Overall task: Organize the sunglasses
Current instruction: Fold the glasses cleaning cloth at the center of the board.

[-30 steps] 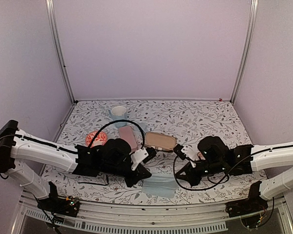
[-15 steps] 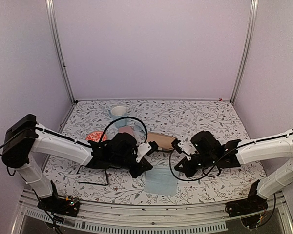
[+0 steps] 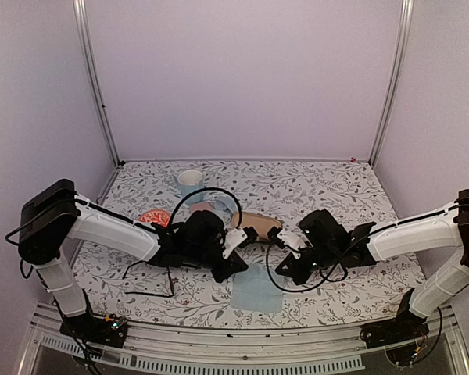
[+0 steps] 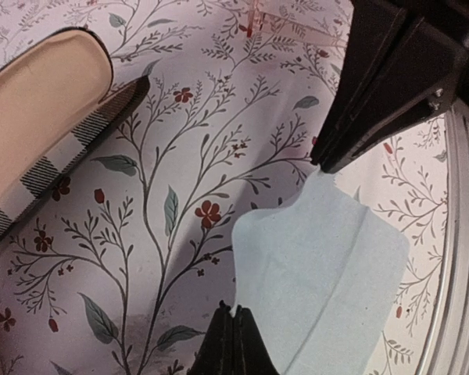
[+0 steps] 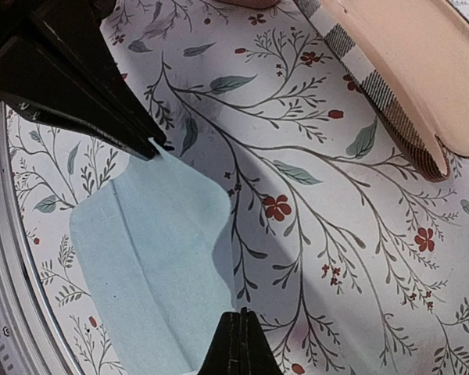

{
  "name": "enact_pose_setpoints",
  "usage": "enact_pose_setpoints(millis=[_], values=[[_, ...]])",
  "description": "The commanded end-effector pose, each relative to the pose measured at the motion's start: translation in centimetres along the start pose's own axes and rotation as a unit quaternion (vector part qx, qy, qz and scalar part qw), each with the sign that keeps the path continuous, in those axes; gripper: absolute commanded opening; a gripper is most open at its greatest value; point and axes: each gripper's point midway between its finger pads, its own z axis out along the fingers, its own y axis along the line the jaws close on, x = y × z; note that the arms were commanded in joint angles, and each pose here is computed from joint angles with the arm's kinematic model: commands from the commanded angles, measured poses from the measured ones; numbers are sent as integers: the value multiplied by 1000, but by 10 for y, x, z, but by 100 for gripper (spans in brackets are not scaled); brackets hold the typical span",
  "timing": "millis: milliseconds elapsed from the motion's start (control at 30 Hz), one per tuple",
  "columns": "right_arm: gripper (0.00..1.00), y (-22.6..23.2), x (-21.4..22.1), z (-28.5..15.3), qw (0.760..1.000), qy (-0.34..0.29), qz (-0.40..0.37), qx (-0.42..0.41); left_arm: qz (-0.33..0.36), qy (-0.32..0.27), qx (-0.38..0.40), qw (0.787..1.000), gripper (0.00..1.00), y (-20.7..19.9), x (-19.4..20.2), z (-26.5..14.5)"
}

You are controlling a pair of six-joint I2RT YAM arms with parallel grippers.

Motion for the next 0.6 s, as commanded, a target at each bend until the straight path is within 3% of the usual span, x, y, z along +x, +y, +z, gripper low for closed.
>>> enact_pose_setpoints(millis=[0, 567], values=[[0, 11, -6, 1, 999, -12, -13, -34, 2, -18, 22, 1000, 0, -5, -2, -4], [0, 41, 26, -1, 996, 6, -7, -85, 29, -5, 55, 998, 0, -32, 23, -11]])
